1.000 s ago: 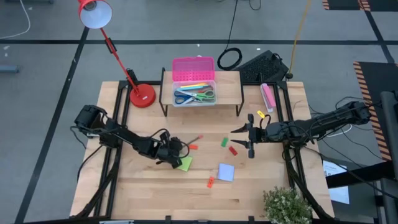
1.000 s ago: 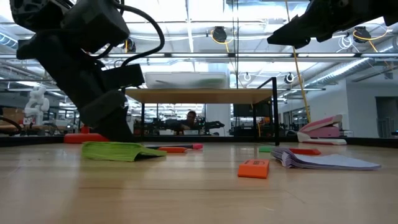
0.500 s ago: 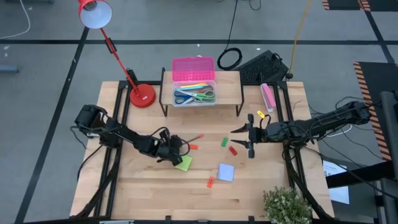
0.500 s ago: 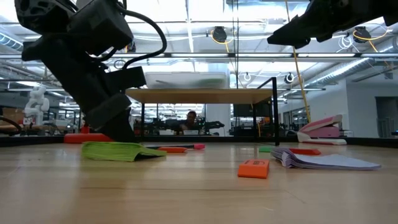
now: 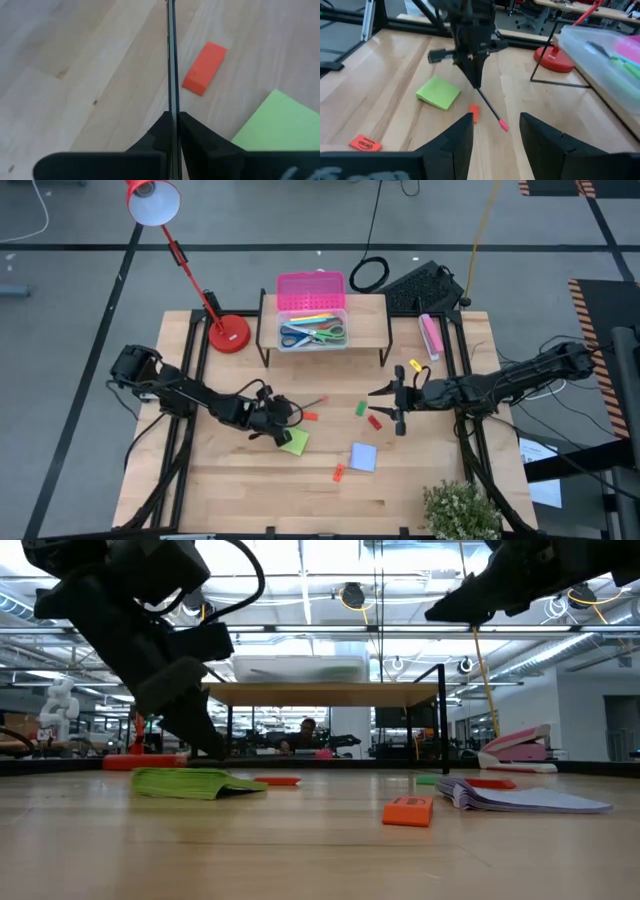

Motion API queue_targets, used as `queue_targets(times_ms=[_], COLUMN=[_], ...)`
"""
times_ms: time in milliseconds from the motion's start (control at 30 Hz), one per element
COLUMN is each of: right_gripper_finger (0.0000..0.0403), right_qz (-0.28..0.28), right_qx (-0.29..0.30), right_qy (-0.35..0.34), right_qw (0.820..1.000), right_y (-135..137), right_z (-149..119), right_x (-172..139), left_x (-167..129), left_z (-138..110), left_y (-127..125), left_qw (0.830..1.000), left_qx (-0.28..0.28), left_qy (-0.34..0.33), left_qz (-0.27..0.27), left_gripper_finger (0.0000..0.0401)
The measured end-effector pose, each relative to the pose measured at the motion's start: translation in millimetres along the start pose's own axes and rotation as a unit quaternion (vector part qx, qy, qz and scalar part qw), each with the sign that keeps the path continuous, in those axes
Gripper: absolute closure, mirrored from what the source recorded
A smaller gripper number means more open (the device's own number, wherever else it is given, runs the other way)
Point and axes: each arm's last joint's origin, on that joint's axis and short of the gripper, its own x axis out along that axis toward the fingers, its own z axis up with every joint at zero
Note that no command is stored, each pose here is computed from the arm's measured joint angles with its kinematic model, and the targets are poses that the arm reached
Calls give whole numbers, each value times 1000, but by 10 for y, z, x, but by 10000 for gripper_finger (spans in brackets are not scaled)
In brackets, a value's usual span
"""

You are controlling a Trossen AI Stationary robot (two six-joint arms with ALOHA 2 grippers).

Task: Pack school essentials
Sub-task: Put the black pencil into the pink supply box on the shelf

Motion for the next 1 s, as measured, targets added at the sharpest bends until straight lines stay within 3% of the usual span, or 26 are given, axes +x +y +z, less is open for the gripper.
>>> queue_targets(times_ms=[267, 633, 833, 1000], right_gripper_finger=[250, 250, 250, 250], right_qz=[0, -1, -1, -1], right_qx=[-27, -48, -50, -51], right_qy=[13, 15, 16, 18], right_qw=[1000, 999, 999, 999], right_y=[56, 49, 49, 48], right_z=[-80, -85, -87, -91], right_x=[193, 200, 200, 200], left_x=[-139, -510, -738, -930], left_z=[139, 418, 692, 1009], left_y=[52, 242, 371, 503], left_qw=[999, 993, 987, 986], left_qx=[6, 19, 32, 64], left_qy=[-28, -104, -143, -148], left_qz=[-25, -54, -69, -46], left_gripper_finger=[371, 371, 371, 371])
